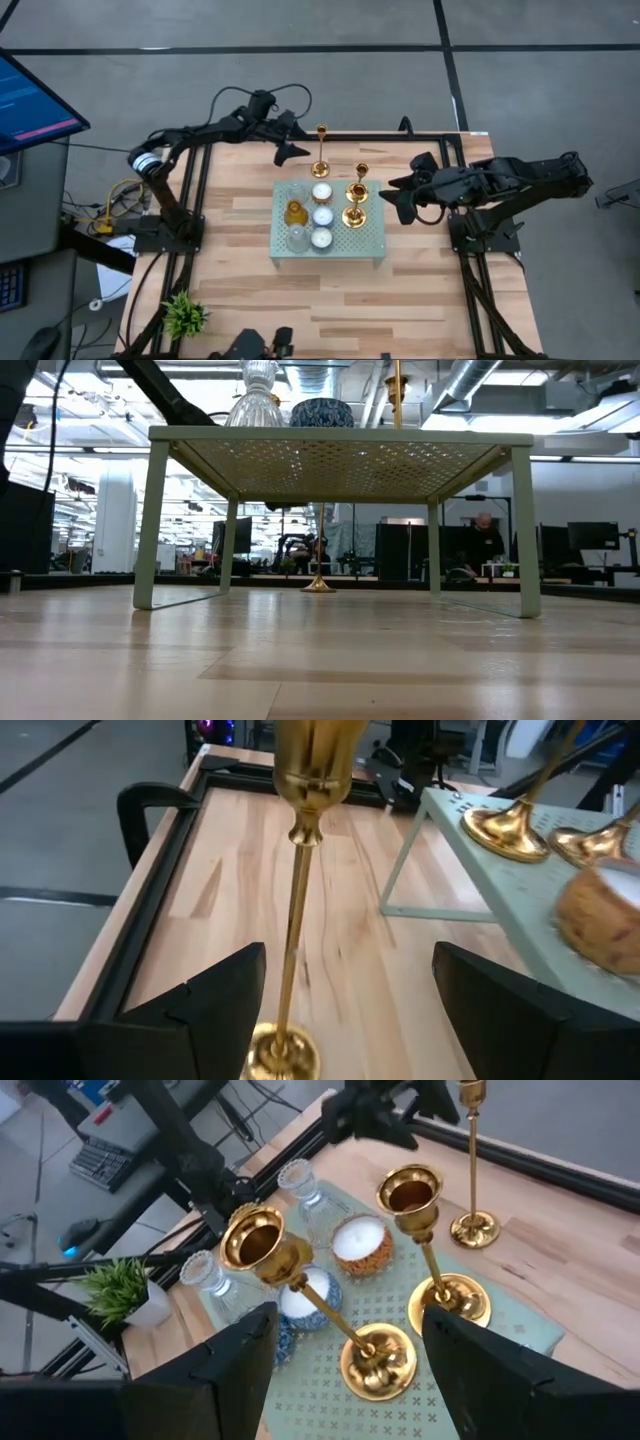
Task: Pick & Place candle stick holders
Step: Align the gold candle holder with the other blue scented candle on the shelf
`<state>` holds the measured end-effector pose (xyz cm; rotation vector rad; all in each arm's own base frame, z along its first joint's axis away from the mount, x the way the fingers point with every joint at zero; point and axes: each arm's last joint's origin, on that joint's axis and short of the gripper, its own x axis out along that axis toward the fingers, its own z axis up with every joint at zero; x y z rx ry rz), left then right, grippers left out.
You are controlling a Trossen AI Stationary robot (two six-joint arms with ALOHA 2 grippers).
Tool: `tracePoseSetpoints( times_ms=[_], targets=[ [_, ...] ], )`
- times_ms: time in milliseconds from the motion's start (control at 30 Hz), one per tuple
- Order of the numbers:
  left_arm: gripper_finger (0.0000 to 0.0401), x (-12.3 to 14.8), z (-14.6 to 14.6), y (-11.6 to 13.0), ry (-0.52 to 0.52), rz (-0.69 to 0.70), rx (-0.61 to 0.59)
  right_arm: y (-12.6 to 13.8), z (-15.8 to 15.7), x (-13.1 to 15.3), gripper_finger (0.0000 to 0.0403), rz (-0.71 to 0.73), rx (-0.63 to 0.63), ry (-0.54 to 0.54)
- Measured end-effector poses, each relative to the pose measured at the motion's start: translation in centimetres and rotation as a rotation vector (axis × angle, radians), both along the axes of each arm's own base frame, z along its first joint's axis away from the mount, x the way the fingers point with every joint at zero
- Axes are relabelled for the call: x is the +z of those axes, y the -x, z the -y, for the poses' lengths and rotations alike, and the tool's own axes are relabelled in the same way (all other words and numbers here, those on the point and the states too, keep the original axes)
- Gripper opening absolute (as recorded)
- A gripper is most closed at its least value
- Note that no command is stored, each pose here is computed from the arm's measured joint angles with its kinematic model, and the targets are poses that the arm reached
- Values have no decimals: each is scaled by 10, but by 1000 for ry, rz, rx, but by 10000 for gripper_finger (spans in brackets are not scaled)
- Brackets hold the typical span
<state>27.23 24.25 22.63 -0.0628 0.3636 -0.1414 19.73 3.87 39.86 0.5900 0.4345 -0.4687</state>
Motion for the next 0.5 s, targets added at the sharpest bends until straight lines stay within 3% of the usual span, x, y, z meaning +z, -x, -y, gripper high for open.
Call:
tracePoseSetpoints(
  times_ms=[333,500],
  targets=[
    [289,-17,-6,-21,34,55,33,0,0,1,240,11,-15,-1],
    [289,-17,2,-33,-3,99,-5,0,0,1,240,12,-18,0]
  ],
)
